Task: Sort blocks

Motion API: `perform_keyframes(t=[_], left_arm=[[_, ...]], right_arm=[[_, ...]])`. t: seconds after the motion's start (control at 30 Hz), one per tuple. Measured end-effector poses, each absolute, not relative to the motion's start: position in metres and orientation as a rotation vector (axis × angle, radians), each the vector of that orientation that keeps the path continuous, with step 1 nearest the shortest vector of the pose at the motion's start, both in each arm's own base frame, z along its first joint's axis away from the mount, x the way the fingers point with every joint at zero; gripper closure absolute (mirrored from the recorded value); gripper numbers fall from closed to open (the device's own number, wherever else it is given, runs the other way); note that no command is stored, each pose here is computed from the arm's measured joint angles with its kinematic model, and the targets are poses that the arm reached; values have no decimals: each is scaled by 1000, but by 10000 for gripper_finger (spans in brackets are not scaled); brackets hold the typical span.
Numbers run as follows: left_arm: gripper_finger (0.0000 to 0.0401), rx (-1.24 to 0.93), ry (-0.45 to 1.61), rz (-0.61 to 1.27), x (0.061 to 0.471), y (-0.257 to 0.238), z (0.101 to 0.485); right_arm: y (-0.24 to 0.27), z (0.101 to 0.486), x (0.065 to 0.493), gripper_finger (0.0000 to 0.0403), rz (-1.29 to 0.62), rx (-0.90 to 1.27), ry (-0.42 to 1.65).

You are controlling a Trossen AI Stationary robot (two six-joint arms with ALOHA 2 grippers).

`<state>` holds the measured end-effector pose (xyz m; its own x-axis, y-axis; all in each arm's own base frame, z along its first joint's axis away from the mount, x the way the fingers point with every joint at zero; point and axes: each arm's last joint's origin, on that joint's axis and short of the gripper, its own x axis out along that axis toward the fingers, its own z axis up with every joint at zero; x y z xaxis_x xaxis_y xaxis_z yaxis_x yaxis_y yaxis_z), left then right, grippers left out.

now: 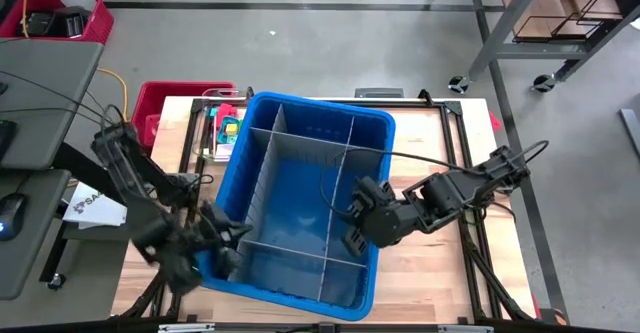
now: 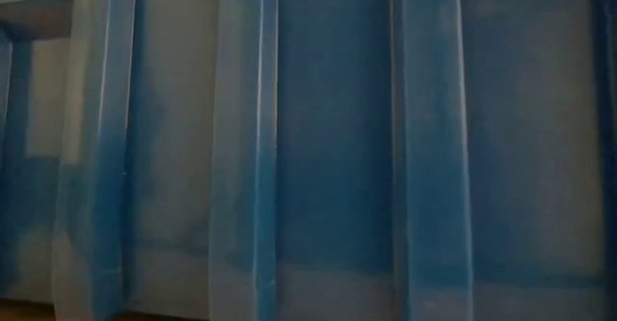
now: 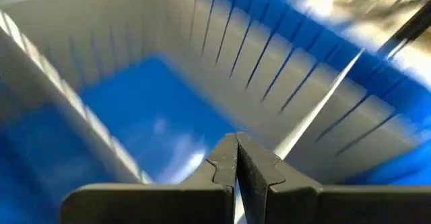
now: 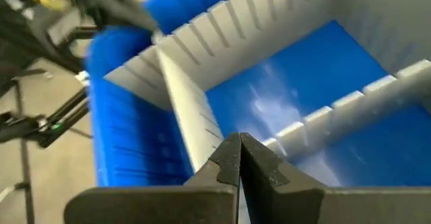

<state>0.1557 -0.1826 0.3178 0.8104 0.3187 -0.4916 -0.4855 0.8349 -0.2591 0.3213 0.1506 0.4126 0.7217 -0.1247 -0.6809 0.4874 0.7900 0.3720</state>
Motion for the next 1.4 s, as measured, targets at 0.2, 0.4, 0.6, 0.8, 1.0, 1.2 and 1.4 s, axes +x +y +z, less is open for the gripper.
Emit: perform_keyframes(t=[0.2, 0.4, 0.6, 0.8, 1.0, 1.2, 1.4], left_arm=[[401, -252, 299, 393, 134, -146, 405], [401, -255, 244, 382, 112, -109, 438], [401, -257, 230, 411, 103, -91, 442], [401, -232, 238, 444, 106, -85, 442], [401, -245, 287, 439, 109, -82, 441], [401, -242, 333, 437, 112, -79, 438], [401, -245, 333, 444, 113, -78, 438]], right_arm=[[153, 409, 325, 403, -266, 630, 777], [193, 391, 322, 403, 54, 619, 918], [246, 379, 315, 403, 306, 679, 868], [276, 337, 332, 403, 314, 782, 809], [289, 317, 358, 403, 363, 722, 766], [285, 297, 369, 403, 269, 685, 828], [269, 292, 363, 403, 118, 611, 934]])
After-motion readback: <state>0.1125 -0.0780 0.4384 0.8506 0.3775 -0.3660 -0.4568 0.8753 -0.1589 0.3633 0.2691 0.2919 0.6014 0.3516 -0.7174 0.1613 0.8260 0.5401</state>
